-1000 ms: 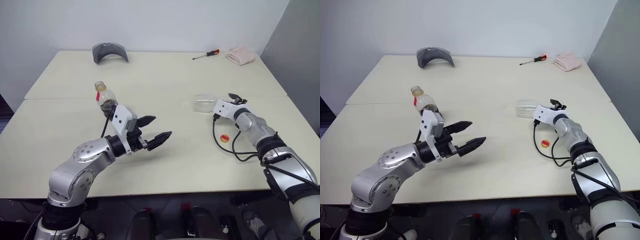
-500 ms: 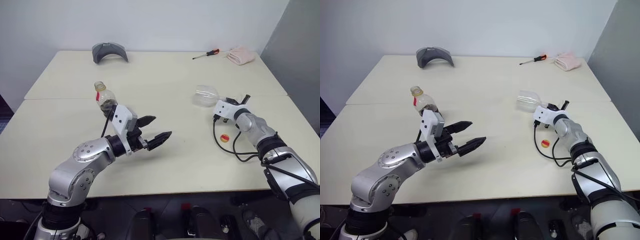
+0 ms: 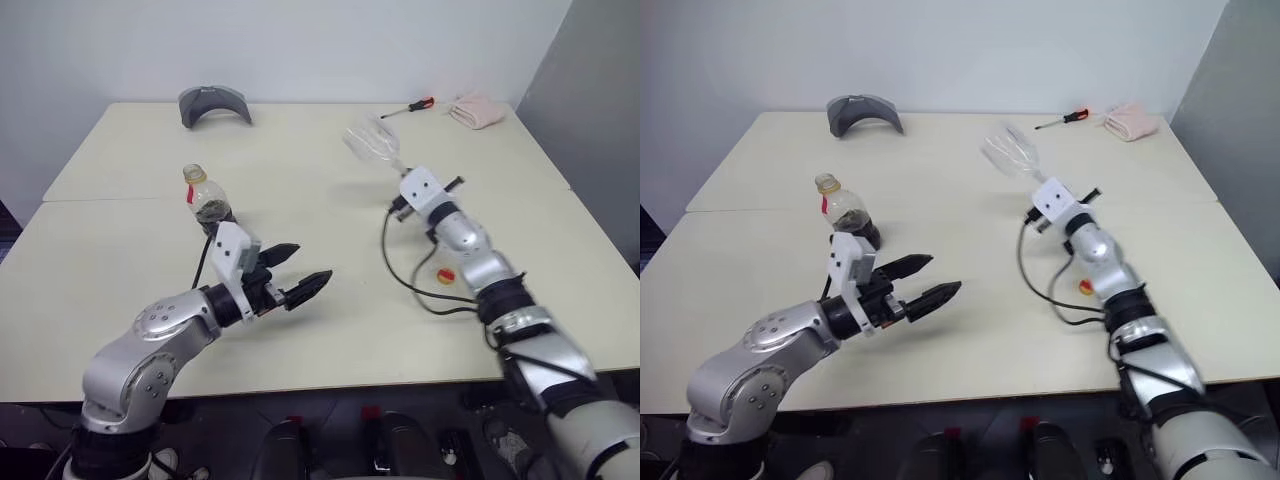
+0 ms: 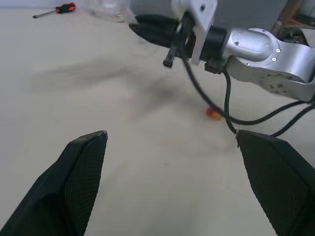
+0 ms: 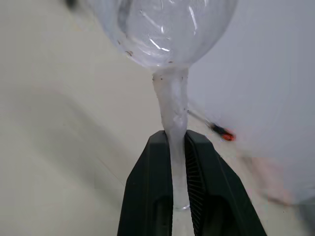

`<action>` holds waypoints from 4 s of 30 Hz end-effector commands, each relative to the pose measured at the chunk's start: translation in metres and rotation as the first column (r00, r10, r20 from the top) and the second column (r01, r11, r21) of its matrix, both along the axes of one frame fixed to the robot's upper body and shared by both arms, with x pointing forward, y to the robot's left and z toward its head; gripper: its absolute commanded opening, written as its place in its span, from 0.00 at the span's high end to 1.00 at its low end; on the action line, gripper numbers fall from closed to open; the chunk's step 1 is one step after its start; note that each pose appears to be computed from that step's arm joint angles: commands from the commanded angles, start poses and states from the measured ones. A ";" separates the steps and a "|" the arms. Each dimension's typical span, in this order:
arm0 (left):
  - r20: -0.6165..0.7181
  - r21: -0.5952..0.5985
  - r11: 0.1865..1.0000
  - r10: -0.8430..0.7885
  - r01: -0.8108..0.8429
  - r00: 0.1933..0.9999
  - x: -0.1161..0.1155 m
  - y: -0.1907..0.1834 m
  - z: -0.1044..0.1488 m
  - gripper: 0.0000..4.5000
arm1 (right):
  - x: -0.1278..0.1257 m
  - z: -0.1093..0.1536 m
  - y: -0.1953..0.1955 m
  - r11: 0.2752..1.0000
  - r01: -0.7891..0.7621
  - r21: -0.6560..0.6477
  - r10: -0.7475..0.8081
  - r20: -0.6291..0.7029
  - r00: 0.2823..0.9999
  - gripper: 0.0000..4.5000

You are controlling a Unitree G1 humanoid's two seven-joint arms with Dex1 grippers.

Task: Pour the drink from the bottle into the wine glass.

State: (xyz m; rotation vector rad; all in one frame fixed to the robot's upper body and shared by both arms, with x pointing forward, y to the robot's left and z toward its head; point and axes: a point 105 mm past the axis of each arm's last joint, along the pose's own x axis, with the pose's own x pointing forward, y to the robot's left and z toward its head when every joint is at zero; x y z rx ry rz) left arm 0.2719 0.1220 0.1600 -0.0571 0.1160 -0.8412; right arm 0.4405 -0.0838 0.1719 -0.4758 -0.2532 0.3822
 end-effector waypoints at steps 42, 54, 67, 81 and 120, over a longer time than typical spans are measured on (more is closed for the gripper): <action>0.037 -0.054 0.991 0.127 -0.125 0.991 -0.013 0.014 0.014 0.00 | -0.024 -0.065 0.037 0.963 0.024 0.269 0.062 -0.309 0.949 0.97; 0.034 -0.051 0.991 0.126 -0.124 0.991 -0.017 0.015 0.015 0.00 | -0.036 -0.048 0.066 0.936 -0.103 0.336 0.203 -0.278 0.939 0.97; 0.016 -0.060 0.982 0.183 -0.182 0.983 -0.027 0.026 0.014 0.00 | -0.043 -0.022 0.130 0.862 -0.279 0.422 0.397 -0.220 0.891 0.97; 0.120 -0.013 0.871 0.489 -0.491 0.864 -0.016 0.088 0.017 0.00 | -0.040 -0.042 0.126 0.888 -0.257 0.382 0.363 -0.239 0.901 0.97; 0.083 0.025 0.835 0.546 -0.550 0.833 0.001 0.098 -0.004 0.00 | -0.124 -0.048 0.040 0.907 -0.365 0.210 0.409 -0.237 0.881 0.17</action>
